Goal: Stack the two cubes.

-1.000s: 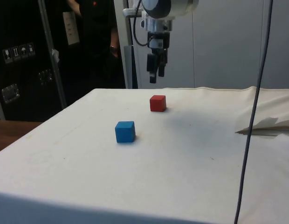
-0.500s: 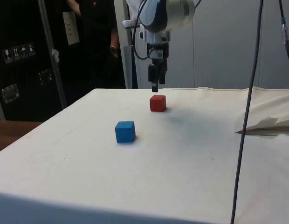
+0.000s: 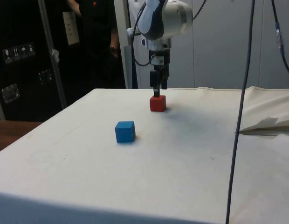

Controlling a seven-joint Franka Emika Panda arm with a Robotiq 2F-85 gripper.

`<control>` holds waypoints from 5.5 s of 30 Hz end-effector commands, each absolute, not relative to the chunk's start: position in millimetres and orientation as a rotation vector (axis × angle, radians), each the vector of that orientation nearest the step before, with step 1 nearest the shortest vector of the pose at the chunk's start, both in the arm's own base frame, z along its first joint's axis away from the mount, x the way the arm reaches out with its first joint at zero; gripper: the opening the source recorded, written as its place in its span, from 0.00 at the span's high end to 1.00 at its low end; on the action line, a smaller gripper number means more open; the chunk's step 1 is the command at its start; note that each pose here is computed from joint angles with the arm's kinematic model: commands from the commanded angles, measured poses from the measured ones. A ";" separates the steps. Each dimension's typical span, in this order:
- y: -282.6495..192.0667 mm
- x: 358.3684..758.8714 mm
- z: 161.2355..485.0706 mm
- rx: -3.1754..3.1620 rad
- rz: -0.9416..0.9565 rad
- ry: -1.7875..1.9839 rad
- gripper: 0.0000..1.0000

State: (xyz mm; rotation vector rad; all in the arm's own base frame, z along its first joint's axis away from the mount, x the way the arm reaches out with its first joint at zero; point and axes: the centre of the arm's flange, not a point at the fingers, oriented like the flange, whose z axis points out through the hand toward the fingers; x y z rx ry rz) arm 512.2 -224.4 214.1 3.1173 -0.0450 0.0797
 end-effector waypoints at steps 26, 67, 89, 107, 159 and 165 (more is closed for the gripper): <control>-232.7 524.5 183.6 3.182 0.093 -0.139 0.00; -228.5 524.5 168.6 3.148 0.065 -0.159 0.99; -215.6 529.7 191.2 3.146 0.113 -0.137 0.99; -198.8 540.6 226.6 3.130 0.168 -0.083 0.99; -106.5 571.5 287.7 3.017 0.144 0.016 0.99; -89.5 571.6 287.6 3.037 0.153 0.020 0.99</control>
